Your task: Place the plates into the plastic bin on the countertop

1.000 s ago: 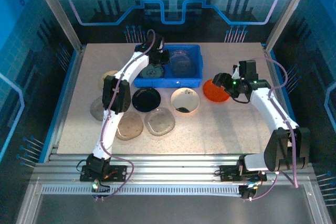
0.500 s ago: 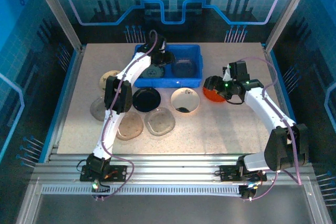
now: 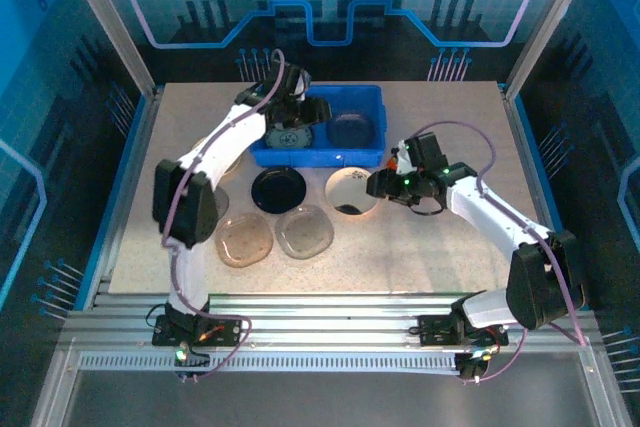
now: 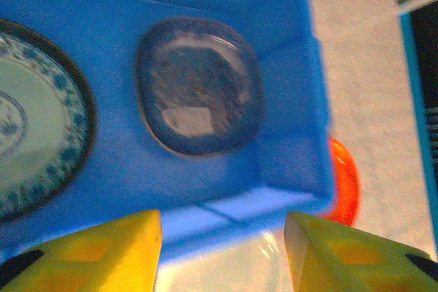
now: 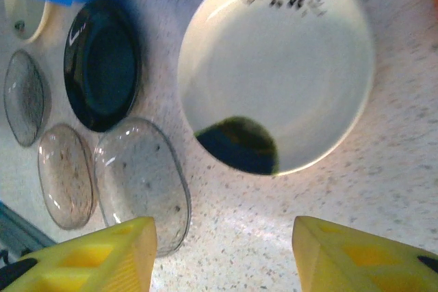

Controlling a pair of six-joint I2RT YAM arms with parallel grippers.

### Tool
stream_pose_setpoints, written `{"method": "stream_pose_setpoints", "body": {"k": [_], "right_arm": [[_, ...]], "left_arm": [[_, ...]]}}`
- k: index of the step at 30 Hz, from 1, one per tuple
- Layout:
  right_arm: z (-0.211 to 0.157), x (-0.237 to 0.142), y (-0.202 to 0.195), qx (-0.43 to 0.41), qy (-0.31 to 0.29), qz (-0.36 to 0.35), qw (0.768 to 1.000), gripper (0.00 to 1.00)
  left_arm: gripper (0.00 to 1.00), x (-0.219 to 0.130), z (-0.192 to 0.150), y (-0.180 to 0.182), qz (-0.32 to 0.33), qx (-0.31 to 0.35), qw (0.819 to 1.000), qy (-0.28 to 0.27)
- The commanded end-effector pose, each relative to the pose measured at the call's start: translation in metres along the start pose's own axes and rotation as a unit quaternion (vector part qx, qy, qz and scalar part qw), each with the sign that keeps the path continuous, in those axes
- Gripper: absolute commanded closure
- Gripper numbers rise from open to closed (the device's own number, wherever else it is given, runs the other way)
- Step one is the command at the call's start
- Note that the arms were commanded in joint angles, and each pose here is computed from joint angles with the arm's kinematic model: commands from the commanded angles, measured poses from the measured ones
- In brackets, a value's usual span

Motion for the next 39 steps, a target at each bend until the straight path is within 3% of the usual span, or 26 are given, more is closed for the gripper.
{"method": "stream_pose_setpoints", "body": {"k": [1, 7, 13, 21, 29, 39], "right_arm": [[-0.011, 0.009, 0.014, -0.017, 0.01, 0.025, 0.999, 0.44], [-0.018, 0.014, -0.005, 0.003, -0.002, -0.026, 1.0, 0.45], [-0.019, 0.011, -0.055, 0.101, -0.038, -0.073, 0.991, 0.46], [0.002, -0.013, -0.12, 0.207, -0.129, -0.088, 0.966, 0.49], [0.019, -0.025, -0.155, 0.26, -0.169, -0.113, 0.944, 0.51], [0.03, -0.006, -0.188, 0.327, -0.189, -0.089, 0.922, 0.59]], "left_arm": [[0.49, -0.02, -0.026, -0.013, -0.029, 0.027, 0.999, 0.003], [0.48, -0.044, -0.086, -0.002, -0.032, 0.037, 0.998, 0.025], [0.43, -0.056, -0.121, 0.005, -0.061, 0.022, 0.997, 0.033], [0.26, -0.047, -0.131, -0.01, -0.121, 0.023, 0.992, 0.025], [0.25, -0.034, -0.131, -0.021, -0.145, 0.027, 0.989, 0.03], [0.25, -0.025, -0.125, -0.024, -0.152, 0.032, 0.988, 0.023]]}}
Point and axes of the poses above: each hand's point on the last joint's axis, 136 mm out from that joint toward the fingers, its own x axis out along the fingers, its own y axis along the line the jaws close on, z = x × y, the point moved 3 cm from there along -x, back along the fingers, and after that the axes turned 1 degree about -x, right-handed, at the moved point
